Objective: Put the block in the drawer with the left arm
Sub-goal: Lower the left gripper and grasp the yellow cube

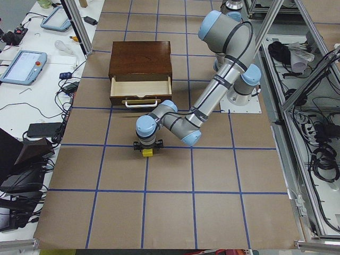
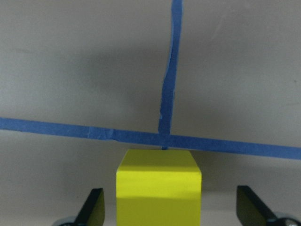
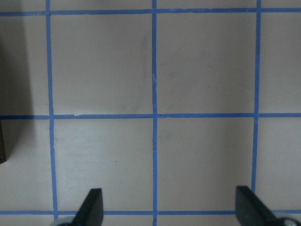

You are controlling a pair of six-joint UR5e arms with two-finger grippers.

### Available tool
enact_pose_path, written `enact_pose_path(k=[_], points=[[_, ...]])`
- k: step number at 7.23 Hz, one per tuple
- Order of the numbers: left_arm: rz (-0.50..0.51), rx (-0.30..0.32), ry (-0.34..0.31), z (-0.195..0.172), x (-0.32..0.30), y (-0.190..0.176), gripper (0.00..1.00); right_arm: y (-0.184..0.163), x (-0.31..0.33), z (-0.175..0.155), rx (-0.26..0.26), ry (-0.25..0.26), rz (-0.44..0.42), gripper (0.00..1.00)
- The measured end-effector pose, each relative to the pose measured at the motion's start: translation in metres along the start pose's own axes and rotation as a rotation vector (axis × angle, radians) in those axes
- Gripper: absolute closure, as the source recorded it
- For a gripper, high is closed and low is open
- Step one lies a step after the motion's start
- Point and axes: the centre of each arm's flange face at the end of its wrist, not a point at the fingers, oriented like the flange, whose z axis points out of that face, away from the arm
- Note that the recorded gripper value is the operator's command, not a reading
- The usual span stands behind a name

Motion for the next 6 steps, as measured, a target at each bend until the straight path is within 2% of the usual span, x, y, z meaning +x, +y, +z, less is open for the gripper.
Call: enact_pose_path(k=[1, 4, 5, 6], points=[[0.0, 0.002, 0.001, 0.002, 0.0, 0.0, 0.03, 0.0, 0.0, 0.0, 0.0, 0.0, 0.0, 0.0], [0.0, -0.006, -0.01, 0.01, -0.002, 0.002, 0.19, 0.0, 0.0, 0.0, -0.001, 0.0, -0.001, 0.0], [0.001, -0.008, -0.013, 0.011, -0.003, 0.003, 0.29, 0.0, 0.0, 0.0, -0.001, 0.0, -0.001, 0.0], [0.001, -0.008, -0.014, 0.012, -0.003, 0.003, 0.45, 0.0, 0.0, 0.0, 0.0, 0.0, -0.001, 0.0]])
